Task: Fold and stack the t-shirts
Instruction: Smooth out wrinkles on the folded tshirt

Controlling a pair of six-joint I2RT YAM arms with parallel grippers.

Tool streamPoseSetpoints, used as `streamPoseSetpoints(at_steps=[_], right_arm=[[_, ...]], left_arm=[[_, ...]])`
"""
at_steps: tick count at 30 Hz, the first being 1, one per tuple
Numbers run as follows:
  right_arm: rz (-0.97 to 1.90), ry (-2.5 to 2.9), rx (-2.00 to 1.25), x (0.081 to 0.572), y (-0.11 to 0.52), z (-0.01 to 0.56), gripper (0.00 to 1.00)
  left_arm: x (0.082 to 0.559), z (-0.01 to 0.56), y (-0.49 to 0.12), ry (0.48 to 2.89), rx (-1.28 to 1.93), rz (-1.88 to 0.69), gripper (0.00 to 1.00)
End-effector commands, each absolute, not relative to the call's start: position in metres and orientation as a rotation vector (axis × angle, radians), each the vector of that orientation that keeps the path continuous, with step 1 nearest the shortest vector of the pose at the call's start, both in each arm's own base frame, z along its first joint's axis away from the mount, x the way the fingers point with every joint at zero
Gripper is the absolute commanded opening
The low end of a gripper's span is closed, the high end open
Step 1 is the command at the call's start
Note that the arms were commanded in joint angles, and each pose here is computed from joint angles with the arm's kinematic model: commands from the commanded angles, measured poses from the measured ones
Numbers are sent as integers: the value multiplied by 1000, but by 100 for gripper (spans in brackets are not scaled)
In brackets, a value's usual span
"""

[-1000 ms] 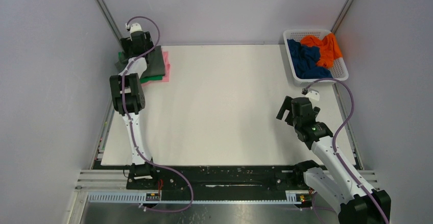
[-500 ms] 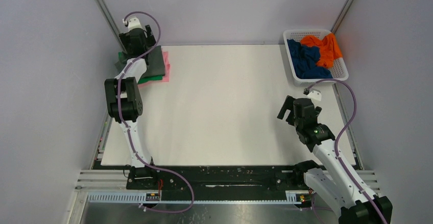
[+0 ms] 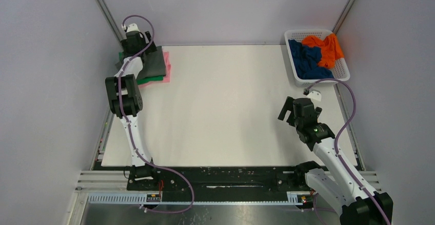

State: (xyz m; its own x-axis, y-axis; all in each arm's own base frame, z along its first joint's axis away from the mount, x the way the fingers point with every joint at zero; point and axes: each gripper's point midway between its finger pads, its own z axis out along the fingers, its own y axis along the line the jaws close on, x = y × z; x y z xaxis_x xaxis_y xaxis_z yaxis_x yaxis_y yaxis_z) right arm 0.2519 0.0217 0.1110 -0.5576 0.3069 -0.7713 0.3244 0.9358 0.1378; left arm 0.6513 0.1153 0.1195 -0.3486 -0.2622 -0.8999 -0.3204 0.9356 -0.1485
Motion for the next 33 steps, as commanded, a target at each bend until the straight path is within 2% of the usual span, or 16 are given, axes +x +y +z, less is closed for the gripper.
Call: streamPoseSetpoints(at_steps=[1, 6, 14, 19, 29, 33], right_arm=[[-26, 2121, 457, 267, 20, 135, 98], [-34, 2129, 455, 266, 19, 139, 99], [8, 2092, 472, 268, 22, 157, 99], [32, 2075, 480, 266, 23, 165, 98], [42, 2041, 488, 259, 20, 175, 98], [37, 2042, 465, 257, 19, 174, 98]], left_arm=[[655, 136, 108, 1932, -419, -21, 99], [654, 140, 144, 1904, -514, 158, 99], [671, 166, 184, 1751, -459, 409, 99], [681, 171, 192, 1733, -455, 431, 99], [667, 171, 210, 1711, -543, 450, 99], [654, 207, 186, 1631, -509, 474, 99]])
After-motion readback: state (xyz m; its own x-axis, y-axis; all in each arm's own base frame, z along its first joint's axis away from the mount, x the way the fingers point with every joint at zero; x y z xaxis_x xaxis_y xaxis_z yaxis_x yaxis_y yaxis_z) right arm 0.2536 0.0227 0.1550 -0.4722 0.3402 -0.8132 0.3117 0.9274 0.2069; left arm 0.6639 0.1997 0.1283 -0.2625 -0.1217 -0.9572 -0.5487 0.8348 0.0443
